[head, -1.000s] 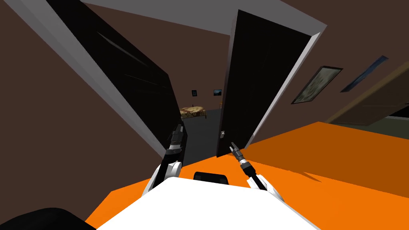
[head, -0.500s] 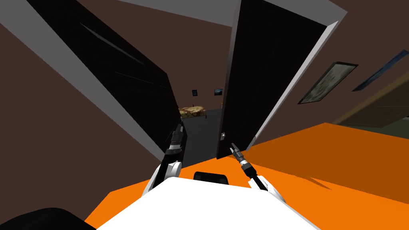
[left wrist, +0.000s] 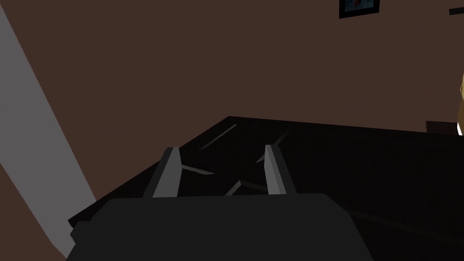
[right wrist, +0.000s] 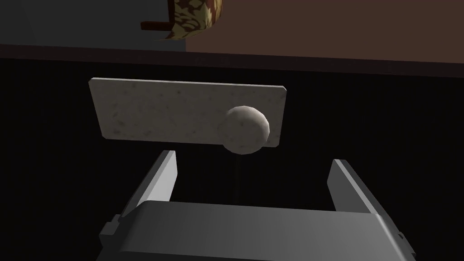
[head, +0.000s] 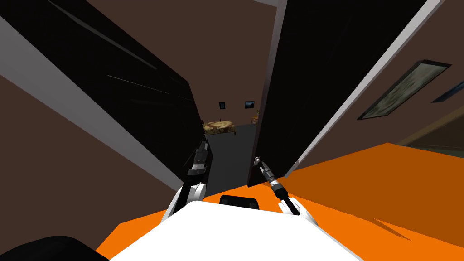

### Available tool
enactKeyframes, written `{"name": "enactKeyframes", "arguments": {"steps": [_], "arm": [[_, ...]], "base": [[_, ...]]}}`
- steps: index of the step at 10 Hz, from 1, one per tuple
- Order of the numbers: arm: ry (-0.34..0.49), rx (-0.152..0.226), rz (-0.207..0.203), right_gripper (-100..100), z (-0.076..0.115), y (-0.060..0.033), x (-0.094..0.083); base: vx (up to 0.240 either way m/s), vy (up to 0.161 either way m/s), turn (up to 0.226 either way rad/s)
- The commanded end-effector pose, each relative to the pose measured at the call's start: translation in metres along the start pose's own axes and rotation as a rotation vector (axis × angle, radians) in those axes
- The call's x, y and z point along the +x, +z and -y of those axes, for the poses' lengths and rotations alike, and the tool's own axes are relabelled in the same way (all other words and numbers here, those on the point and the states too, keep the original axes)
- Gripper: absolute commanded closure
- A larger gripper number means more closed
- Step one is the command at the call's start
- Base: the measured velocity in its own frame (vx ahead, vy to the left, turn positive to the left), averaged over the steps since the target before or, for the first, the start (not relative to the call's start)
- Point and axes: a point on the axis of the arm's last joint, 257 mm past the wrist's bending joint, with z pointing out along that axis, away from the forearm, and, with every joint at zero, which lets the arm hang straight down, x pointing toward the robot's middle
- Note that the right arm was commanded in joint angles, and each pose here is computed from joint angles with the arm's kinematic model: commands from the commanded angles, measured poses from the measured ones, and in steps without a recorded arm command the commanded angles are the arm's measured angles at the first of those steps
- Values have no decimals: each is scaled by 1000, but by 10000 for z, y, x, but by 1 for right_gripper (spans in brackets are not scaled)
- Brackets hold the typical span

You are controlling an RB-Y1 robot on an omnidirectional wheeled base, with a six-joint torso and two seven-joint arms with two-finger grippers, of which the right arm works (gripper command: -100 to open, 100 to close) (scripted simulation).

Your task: Push the door open

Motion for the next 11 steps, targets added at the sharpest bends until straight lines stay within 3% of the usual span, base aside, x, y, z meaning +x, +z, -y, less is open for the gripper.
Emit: {"name": "enactKeyframes", "arguments": {"steps": [1, 3, 4, 9, 11], "arm": [[-1, 1, 8, -100, 7, 39, 21], [0, 1, 9, -100, 9, 41, 28], [0, 1, 9, 100, 9, 41, 28], [0, 1, 9, 100, 9, 41, 28], [-3, 0, 33, 100, 0, 54, -46]], "base": [[200, 36, 41], [154, 0, 20], [-16, 2, -16], [-14, -1, 5], [132, 41, -27]]}}
